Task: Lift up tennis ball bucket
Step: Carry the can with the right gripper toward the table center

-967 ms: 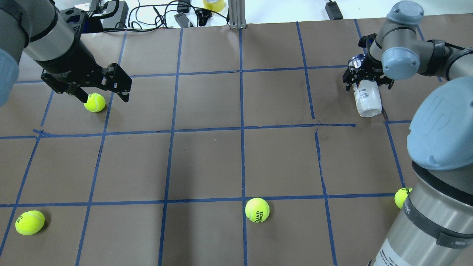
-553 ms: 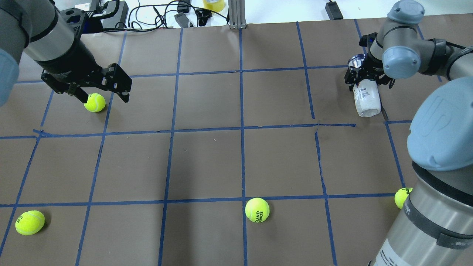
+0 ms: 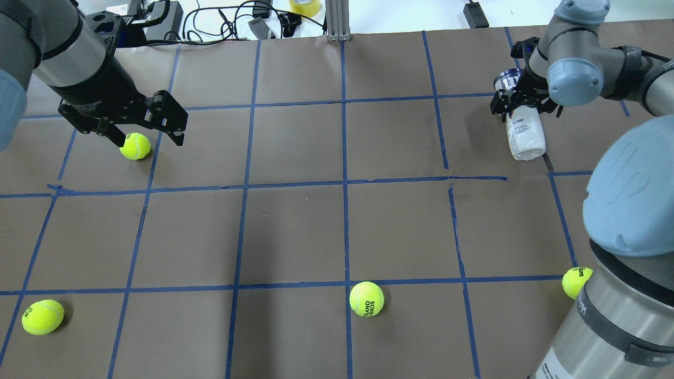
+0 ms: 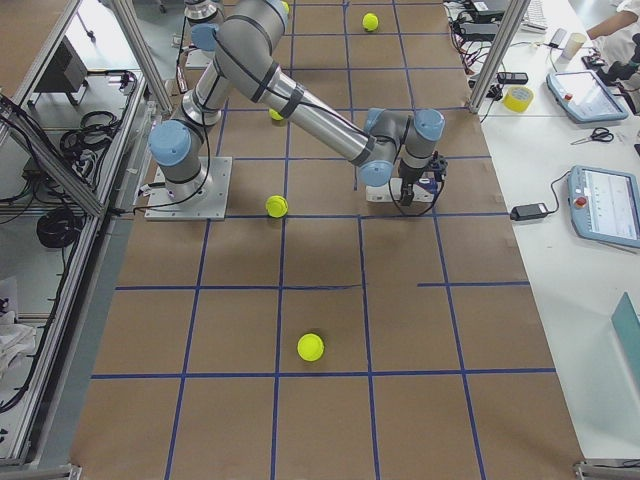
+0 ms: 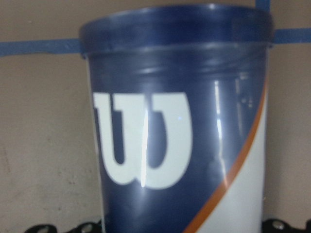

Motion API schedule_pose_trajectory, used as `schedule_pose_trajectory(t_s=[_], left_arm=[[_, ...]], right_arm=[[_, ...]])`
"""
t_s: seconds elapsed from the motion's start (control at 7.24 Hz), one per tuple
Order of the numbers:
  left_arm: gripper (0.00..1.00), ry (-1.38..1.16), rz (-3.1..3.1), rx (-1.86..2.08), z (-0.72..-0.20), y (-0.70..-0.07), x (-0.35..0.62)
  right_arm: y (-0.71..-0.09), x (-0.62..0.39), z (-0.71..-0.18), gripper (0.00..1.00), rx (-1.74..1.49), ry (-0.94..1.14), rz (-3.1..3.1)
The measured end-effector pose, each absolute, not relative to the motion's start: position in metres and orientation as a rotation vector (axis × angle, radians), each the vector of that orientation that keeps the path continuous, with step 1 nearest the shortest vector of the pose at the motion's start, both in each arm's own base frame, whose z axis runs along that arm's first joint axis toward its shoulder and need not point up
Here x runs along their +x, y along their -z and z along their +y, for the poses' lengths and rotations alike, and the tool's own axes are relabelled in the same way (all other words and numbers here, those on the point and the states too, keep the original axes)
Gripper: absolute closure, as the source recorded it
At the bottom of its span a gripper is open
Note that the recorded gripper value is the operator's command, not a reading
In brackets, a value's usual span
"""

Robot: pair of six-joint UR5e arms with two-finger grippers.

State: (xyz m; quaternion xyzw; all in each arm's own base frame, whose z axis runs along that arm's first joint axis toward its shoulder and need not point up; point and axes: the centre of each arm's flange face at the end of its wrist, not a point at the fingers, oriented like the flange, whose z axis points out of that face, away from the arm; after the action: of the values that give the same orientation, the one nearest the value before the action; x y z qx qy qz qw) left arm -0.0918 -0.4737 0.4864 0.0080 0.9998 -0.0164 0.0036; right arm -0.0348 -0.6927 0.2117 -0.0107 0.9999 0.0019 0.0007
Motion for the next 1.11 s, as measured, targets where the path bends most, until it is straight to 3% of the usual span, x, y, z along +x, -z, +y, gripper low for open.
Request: schedule_pose_trajectory(t_s=[1.11], left_arm=[[0.00, 0.059, 3.134, 0.008, -0.475, -0.487, -0.088]], right_arm=[[-0.266, 0.296, -0.609, 0.37, -1.527, 0.162, 2.744]])
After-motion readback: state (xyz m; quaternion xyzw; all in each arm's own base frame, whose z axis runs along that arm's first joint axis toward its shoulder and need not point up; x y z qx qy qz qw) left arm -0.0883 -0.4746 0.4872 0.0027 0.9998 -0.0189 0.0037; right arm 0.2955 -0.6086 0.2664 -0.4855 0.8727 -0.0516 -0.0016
